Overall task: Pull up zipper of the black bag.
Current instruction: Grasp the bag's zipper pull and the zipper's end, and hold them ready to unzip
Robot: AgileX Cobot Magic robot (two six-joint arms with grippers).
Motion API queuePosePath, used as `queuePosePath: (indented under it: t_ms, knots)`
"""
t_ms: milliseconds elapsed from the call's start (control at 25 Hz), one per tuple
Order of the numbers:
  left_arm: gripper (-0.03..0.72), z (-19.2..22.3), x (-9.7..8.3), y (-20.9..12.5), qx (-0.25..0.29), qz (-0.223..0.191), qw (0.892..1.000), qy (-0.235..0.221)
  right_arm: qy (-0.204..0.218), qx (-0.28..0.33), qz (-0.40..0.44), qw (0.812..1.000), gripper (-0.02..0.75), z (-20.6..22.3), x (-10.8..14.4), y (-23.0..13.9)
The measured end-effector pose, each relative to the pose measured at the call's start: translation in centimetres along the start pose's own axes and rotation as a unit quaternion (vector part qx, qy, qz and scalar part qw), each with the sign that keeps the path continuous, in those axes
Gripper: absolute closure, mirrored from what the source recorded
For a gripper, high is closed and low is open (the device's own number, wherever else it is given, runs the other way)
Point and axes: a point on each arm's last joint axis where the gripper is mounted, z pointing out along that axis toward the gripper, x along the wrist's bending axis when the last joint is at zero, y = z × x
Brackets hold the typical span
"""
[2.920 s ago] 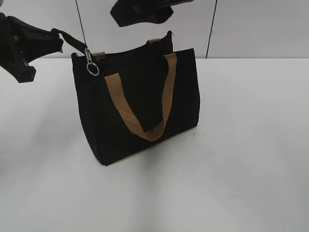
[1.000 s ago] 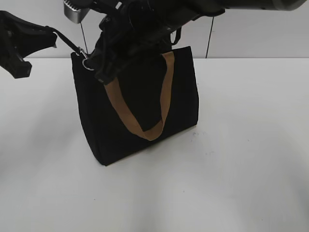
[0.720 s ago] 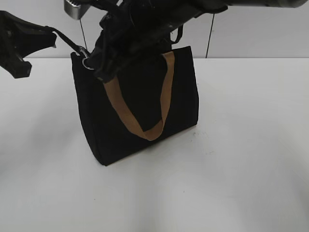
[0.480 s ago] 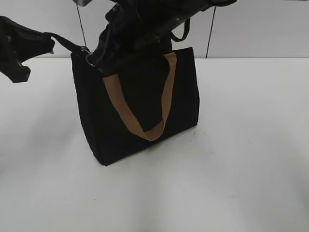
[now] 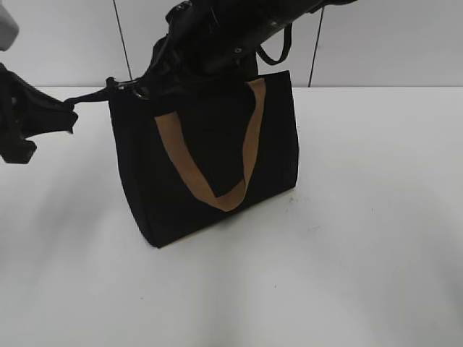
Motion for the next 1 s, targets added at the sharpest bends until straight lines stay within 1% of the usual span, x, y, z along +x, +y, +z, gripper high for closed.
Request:
queuePosePath:
  t_ms: [160, 240, 520, 720, 800, 1000]
  knots:
    - [0.655, 0.6, -0.3, -1.2, 0.049, -0.006, 0.998, -0.028, 0.005, -0.001, 0.01, 1.0, 0.738, 0.0, 0.1, 0.0]
    - [0.655, 1.0, -0.3, -1.6, 0.063, -0.009, 0.997, -0.035, 0.006, -0.002, 0.011, 1.0, 0.738, 0.0, 0.1, 0.0]
    - [0.655, 1.2, -0.3, -1.8, 0.07, -0.013, 0.997, -0.038, 0.005, -0.006, 0.026, 1.0, 0.738, -0.2, -0.2, 0.1]
    - [0.655, 1.2, -0.3, -1.8, 0.071, -0.013, 0.997, -0.037, 0.008, -0.029, 0.116, 0.993, 0.738, -1.0, -2.0, 0.0]
    - [0.655, 1.2, -0.3, -1.8, 0.071, -0.013, 0.997, -0.036, 0.008, -0.033, 0.135, 0.99, 0.738, -1.3, -2.6, -0.1]
    - [0.655, 1.2, -0.3, -1.8, 0.07, -0.013, 0.997, -0.036, 0.003, -0.032, 0.154, 0.988, 0.738, -2.0, -4.0, -0.6]
